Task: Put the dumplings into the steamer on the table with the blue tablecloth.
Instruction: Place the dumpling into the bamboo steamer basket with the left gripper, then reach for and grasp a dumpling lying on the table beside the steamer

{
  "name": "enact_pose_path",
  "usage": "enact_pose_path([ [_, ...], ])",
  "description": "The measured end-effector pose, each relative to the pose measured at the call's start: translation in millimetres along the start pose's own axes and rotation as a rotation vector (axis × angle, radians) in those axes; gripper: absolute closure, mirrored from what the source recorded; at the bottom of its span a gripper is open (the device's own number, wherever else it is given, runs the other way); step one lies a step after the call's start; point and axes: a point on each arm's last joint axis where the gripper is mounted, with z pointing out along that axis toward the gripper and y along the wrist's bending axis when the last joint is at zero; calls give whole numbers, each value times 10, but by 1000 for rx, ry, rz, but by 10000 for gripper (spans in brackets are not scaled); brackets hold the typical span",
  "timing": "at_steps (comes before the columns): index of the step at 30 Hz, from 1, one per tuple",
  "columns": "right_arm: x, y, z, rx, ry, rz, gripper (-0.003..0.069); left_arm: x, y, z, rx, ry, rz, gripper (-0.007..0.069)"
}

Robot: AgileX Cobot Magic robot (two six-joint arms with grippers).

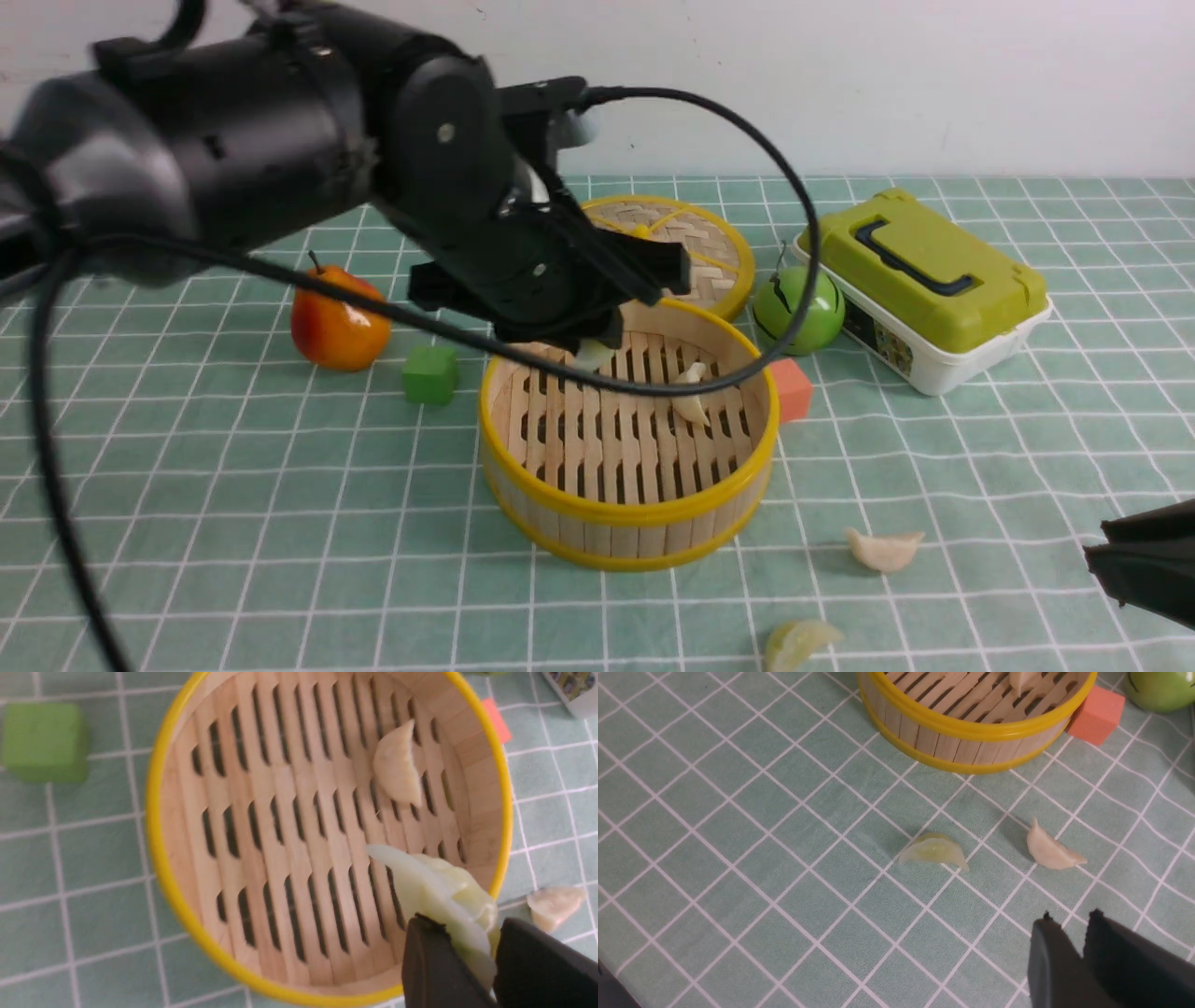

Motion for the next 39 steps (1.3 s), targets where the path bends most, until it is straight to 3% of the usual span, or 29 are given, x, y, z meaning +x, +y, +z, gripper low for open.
enact_pose_path([
  [8,6,5,0,-6,6,3,540,-185,-50,929,-78,68,29,464],
  [16,6,4,0,-5,7,2,531,-256,-13,1386,-148,64,20,463],
  [20,4,2,0,-2,4,1,529,-200,19,1509,-166,93,21,400],
  [25,3,2,0,-2,3,1,526,-205,23,1512,-177,103,22,262],
  [32,-31,-4,-2,-3,7,34,554,-506,-106,776,-193,74,90,230],
  [33,-114,-17,-2,-7,16,62,585,-617,-157,249,-185,43,146,255],
  [36,-272,-49,44,-20,59,77,631,-700,-201,-513,-148,-56,207,337],
  [39,-326,-63,133,-35,123,93,655,-664,-182,-908,-133,-104,224,417],
])
